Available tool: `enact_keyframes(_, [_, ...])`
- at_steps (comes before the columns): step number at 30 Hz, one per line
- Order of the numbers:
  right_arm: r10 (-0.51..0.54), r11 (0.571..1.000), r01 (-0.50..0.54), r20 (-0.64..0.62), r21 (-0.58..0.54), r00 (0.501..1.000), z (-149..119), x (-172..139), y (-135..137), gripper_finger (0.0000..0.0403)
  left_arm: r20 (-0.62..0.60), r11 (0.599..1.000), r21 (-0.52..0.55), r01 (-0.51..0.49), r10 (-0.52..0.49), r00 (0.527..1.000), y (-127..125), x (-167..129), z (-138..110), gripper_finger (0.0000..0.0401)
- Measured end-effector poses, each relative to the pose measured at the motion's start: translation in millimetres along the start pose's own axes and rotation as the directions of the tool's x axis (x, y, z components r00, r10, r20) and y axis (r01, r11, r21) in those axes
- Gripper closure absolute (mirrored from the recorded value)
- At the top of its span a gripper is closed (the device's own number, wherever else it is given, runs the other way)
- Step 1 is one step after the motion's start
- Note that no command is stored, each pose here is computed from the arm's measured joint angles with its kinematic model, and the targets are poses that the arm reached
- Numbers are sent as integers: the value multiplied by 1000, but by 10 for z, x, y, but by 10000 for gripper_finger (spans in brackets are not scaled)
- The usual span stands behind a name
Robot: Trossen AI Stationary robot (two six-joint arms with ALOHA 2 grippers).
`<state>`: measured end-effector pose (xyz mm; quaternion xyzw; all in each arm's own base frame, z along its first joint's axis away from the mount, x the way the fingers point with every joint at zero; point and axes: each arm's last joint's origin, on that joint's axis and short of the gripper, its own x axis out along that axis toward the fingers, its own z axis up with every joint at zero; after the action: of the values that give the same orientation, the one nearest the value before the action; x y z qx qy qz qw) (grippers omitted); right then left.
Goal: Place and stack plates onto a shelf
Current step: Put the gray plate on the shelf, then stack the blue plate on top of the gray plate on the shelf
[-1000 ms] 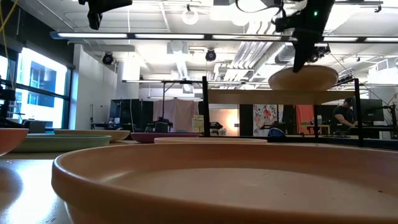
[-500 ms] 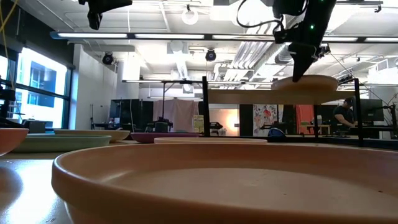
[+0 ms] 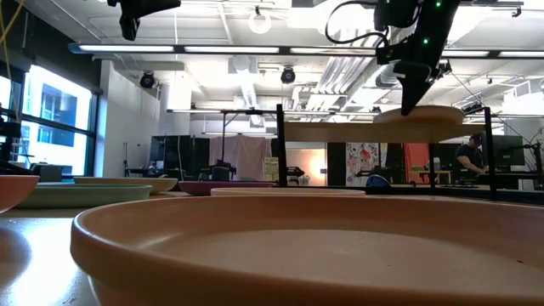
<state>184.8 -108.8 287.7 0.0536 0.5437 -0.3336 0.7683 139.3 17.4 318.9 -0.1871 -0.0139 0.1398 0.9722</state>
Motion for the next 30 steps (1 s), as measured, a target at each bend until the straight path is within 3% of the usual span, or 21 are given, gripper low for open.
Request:
enact_keyframes(7, [20,1000,-20,-1,5,1000,1,3,-5,397,0,1000,0,0,0,1000,0,1,0,304])
enact_keyframes(16, [34,999,-34,4,-2,999,6,7,-12,322,0,1000,0,0,0,1000,0,1,0,304])
enact_keyframes(22, [34,999,-34,53,0,998,60,-9,-16,300,0,1000,0,0,0,1000,1,1,0,304])
enact_keyframes(30, [42,999,-46,142,20,989,227,-339,-89,297,-35,1000,-4,-25,25,999,18,0,-38,304])
